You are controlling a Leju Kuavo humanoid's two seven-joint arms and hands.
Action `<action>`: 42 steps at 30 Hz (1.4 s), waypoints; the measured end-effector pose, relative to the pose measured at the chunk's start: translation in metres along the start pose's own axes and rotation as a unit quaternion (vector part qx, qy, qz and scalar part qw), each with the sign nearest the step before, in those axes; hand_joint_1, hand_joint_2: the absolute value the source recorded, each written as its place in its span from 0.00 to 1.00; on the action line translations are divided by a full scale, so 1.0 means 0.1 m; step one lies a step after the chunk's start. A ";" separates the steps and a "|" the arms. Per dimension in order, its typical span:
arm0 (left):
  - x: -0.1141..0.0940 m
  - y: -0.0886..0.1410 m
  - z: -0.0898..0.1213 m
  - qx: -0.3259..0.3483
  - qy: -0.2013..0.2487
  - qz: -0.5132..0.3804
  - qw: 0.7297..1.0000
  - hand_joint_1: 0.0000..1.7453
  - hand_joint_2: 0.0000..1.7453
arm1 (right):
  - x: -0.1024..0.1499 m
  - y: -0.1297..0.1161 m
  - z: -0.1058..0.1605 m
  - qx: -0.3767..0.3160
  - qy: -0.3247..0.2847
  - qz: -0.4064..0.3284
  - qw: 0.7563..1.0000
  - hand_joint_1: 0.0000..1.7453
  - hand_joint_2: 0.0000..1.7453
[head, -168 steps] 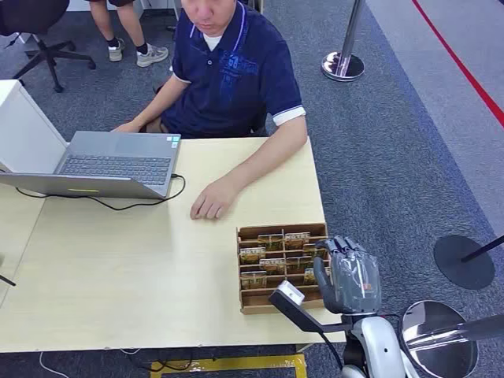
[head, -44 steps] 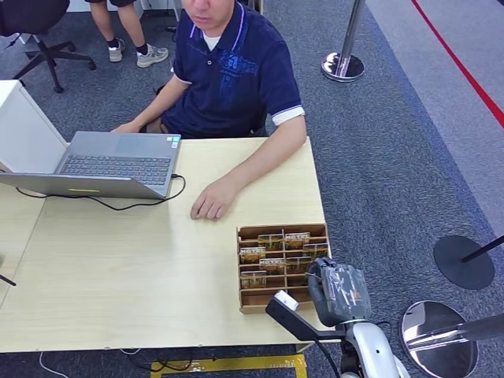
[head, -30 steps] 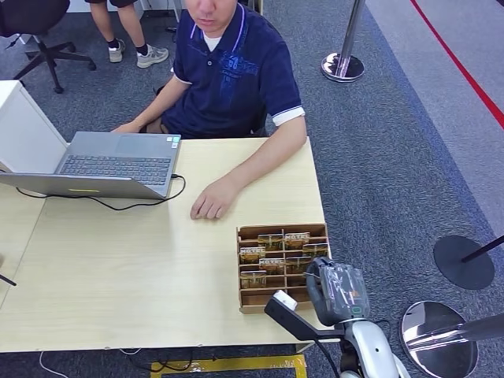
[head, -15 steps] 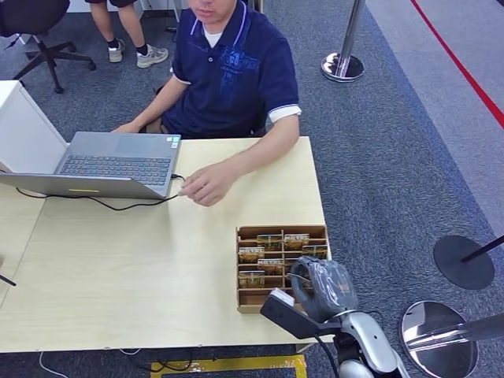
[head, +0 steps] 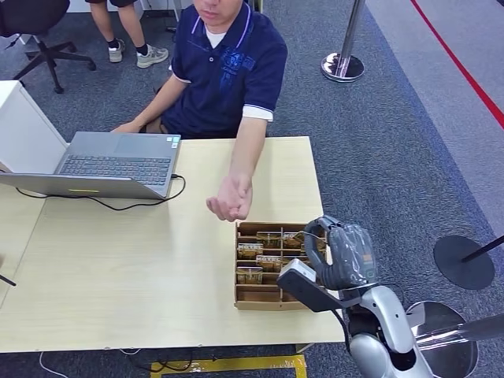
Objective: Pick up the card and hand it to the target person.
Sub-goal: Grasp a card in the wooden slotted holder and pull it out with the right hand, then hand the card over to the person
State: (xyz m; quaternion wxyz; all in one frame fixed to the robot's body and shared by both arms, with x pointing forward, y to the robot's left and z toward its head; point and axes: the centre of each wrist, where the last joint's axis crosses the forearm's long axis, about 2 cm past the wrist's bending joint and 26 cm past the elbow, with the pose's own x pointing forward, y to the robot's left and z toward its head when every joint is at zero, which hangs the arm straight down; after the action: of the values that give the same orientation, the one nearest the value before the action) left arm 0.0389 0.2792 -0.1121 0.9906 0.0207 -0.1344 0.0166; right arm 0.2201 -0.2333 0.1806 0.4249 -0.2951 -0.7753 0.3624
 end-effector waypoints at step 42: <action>0.11 -0.01 -0.02 -0.015 0.004 -0.017 1.000 0.00 1.00 | 0.48 0.41 -1.39 0.082 -0.109 -0.170 0.976 0.39 1.00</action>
State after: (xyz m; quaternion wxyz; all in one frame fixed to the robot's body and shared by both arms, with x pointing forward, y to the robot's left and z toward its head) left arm 0.0500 0.2786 -0.1108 0.9915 0.0077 -0.1299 -0.0022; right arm 0.3251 -0.1302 0.2206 0.4160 -0.0820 -0.8234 0.3772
